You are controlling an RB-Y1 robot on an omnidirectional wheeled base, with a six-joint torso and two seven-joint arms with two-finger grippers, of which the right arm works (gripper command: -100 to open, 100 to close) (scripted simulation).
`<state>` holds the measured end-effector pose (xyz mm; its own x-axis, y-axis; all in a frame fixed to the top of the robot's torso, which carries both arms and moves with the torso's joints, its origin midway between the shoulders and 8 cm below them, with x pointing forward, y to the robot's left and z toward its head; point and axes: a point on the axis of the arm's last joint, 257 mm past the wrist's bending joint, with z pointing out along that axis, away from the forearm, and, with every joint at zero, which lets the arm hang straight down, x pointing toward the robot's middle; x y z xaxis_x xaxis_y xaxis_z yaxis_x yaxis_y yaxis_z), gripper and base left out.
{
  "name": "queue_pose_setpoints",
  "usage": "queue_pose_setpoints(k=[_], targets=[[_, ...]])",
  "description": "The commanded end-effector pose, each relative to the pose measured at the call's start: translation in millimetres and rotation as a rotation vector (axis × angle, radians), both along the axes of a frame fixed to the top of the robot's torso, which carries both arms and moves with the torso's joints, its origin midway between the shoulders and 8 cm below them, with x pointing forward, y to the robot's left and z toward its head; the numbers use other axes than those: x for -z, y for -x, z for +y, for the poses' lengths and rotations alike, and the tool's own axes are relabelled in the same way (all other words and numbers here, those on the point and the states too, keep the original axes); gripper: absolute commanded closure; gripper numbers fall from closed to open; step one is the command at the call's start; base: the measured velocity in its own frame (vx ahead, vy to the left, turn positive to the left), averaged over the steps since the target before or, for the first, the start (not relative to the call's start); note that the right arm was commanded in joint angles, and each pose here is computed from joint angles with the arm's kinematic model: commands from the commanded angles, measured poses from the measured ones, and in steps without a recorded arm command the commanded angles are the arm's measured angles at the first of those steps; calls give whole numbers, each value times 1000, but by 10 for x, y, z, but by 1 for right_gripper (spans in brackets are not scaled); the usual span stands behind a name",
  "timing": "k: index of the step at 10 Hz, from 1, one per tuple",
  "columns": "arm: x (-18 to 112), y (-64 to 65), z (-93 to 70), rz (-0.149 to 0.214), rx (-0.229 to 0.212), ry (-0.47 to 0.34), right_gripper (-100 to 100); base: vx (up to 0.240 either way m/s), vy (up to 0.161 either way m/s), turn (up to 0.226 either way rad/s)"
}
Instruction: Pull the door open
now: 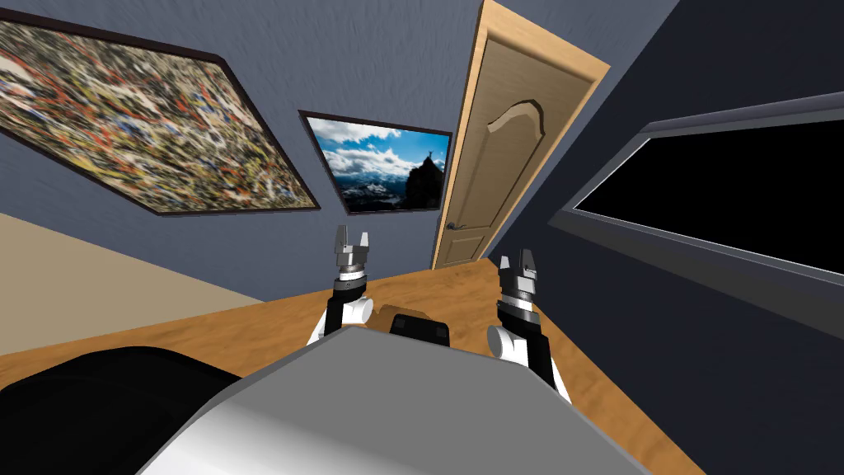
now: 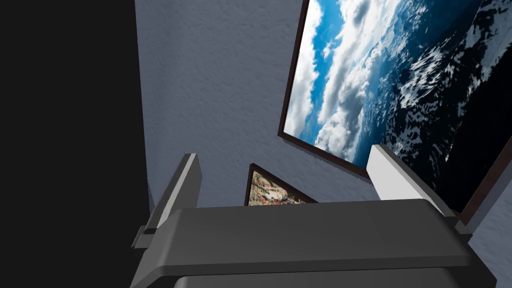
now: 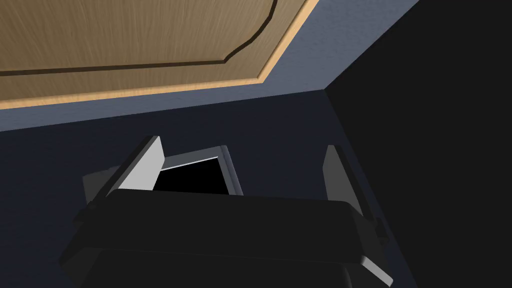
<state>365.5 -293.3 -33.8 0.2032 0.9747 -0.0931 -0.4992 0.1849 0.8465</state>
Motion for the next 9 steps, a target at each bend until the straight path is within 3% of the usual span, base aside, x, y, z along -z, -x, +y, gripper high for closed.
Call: queue_pose_setpoints(k=[1,9], targets=[[108,-55,3,16,-11,-4,-100,42,-16,83],[643,-295,-7,95,-57,-22,-100,81,-35,84]])
